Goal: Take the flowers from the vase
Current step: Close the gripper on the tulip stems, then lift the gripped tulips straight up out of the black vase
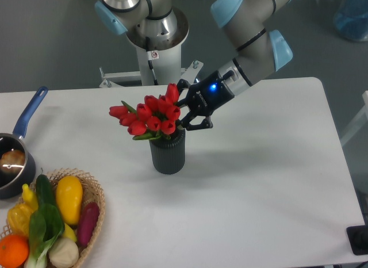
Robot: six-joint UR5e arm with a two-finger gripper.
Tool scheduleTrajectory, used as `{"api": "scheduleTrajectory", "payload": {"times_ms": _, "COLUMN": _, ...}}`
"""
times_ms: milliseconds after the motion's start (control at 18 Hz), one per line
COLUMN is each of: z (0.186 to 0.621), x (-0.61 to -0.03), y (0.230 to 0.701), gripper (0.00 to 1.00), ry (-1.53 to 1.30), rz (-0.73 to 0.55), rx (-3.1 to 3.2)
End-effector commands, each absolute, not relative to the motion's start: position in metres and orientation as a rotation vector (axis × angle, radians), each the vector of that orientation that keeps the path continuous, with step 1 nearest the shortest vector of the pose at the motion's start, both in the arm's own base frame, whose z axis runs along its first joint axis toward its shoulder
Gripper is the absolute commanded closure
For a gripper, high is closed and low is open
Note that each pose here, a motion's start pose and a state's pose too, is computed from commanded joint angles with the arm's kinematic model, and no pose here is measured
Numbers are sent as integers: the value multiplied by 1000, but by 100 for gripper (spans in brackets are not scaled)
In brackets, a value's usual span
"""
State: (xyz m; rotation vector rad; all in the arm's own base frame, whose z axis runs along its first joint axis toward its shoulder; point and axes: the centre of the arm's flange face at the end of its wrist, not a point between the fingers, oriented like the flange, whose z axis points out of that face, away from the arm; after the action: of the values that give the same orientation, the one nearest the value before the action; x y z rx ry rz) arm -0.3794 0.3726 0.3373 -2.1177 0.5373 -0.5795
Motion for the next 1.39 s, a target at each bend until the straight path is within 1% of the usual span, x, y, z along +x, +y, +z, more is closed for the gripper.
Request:
{"api": "scheduleTrajectory", "payload": {"times_ms": 167, "z": 347, "x": -384, "y": 372, "gripper": 60, "ry": 532, "rz": -574, "rx": -2118}}
{"api": "scheduleTrajectory", "payload": {"times_ms": 333, "z": 357, "x": -381, "y": 371, "gripper": 60, "ry": 510, "rz": -597, "rx": -2124}}
{"api": "scheduleTrajectory", "payload": {"times_ms": 833, "z": 395, "x": -376, "y": 362, "gripper": 60, "ry": 492, "rz": -512, "rx": -2099}}
{"api": "scheduleTrajectory", "payload": {"times_ms": 1000, "z": 405, "x": -371, "y": 362, "gripper": 60, "ry": 412, "rz": -531, "rx": -2057}}
{"api": "scheduleTrajectory", "payload": {"times_ms": 1389, "z": 413, "x": -367, "y": 362, "gripper": 60, "ry": 398, "rz": -529, "rx": -2049}}
